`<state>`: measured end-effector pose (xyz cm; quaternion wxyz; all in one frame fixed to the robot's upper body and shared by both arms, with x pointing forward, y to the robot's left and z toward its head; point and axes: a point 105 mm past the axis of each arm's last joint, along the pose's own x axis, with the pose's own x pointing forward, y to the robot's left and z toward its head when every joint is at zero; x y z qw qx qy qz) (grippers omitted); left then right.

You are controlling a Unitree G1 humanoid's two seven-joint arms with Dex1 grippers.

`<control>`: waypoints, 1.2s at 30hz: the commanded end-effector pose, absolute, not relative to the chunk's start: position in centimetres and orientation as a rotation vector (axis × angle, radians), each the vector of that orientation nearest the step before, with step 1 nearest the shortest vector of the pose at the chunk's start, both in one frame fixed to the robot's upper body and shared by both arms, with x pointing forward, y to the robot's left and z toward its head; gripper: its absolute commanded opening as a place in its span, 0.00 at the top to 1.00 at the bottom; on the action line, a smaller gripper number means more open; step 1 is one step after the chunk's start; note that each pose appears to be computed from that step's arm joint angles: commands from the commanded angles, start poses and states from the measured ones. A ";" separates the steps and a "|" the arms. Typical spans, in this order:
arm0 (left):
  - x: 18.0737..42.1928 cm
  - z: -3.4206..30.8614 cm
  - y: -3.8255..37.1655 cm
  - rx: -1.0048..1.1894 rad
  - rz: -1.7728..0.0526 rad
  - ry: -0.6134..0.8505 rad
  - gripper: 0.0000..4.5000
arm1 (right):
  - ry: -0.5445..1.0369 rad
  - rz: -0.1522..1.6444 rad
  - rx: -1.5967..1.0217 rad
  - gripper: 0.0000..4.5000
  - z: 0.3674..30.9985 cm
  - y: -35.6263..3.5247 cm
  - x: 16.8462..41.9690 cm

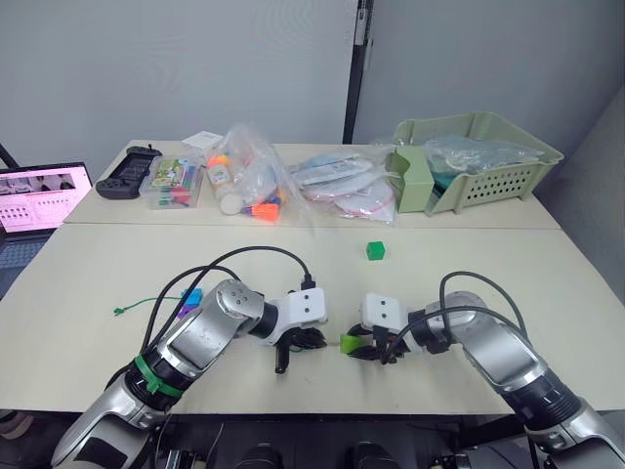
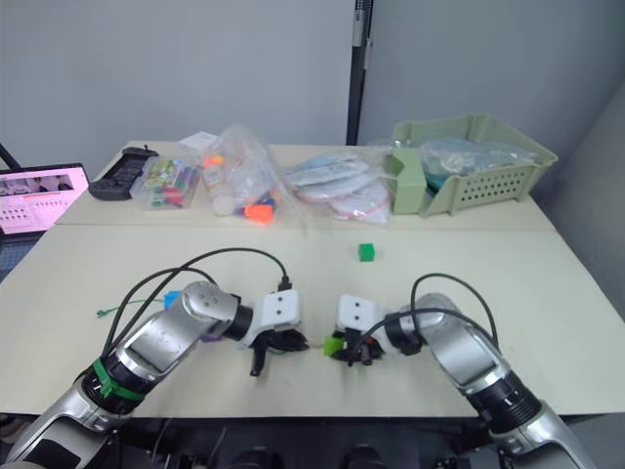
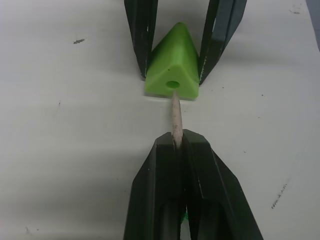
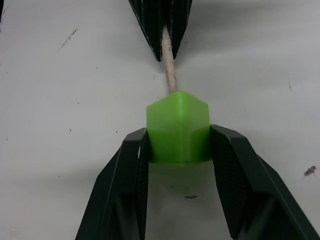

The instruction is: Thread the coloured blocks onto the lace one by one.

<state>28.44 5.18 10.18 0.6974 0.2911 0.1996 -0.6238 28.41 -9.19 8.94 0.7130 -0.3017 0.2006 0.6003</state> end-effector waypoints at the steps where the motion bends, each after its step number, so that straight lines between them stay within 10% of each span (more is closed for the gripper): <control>1: 28.1 11.1 3.8 0.665 -1.433 0.385 1.00 | 0.469 1.345 -0.674 0.71 8.2 -8.6 27.9; 15: 27.8 10.2 -0.2 0.501 -1.497 0.325 1.00 | 0.453 1.331 -0.647 0.71 8.5 -7.8 27.7; 23: 28.6 11.9 2.4 0.451 -1.474 0.257 0.44 | 0.462 1.316 -0.646 0.71 8.4 -8.2 27.6; 36: 29.2 10.1 7.0 0.494 -1.430 0.316 0.43 | 0.482 1.312 -0.648 0.71 8.3 -8.7 27.4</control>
